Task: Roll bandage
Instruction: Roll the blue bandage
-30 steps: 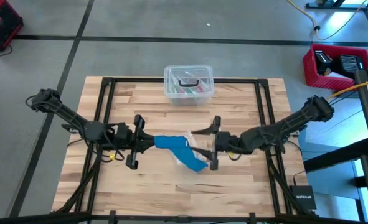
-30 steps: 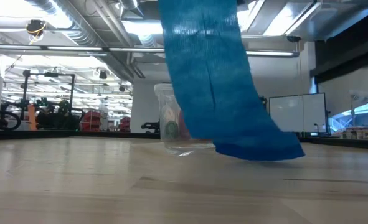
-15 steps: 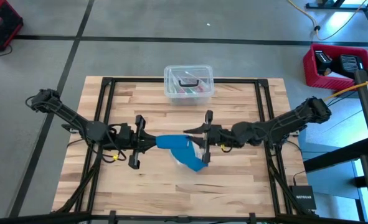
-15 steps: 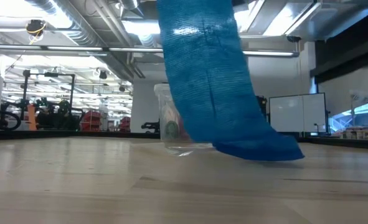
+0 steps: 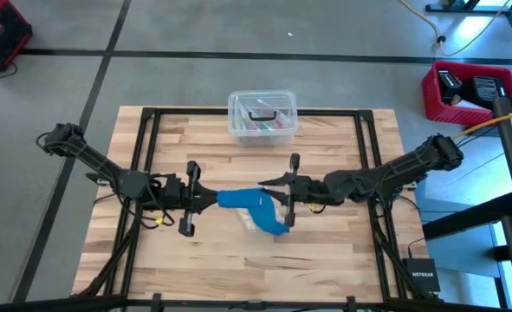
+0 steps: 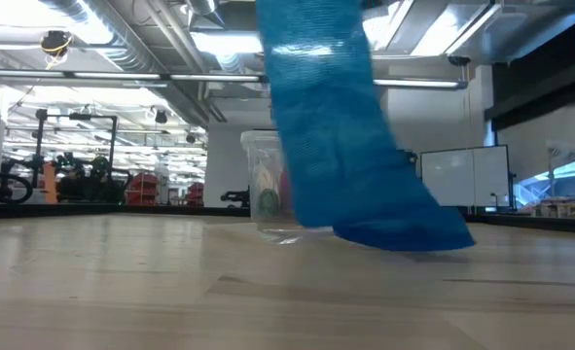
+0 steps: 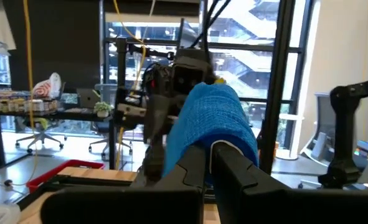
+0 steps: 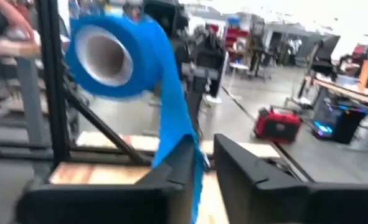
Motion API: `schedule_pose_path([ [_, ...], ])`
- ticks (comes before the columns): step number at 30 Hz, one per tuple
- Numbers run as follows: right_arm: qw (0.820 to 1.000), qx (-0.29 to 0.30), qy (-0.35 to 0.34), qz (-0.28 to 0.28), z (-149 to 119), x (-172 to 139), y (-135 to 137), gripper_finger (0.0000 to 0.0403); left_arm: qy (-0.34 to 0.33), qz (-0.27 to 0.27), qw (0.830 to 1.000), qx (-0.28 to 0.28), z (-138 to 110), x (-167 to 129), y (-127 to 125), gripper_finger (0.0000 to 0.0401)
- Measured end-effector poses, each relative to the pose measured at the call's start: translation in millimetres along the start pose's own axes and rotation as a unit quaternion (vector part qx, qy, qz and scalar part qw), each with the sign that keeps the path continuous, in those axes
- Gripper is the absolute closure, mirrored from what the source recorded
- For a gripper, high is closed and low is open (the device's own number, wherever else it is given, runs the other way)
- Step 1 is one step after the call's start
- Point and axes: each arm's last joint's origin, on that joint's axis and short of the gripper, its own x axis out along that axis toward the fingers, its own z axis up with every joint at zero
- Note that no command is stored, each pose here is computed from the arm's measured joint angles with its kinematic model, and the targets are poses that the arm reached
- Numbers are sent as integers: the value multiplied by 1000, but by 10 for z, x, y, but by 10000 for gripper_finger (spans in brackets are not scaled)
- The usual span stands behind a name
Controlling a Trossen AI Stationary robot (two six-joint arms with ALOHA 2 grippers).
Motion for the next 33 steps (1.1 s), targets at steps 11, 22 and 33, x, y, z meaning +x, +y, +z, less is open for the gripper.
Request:
schedule_pose_path([
  [11,992,4,118,46,-79,-265,8,185,-43,-14,999,15,239,-147,68,399],
  [22,981,7,182,70,-427,-45,181,171,-53,0,998,30,253,-121,118,399],
  [33,979,-36,199,20,-646,110,257,214,-70,-14,997,39,284,-125,112,399],
])
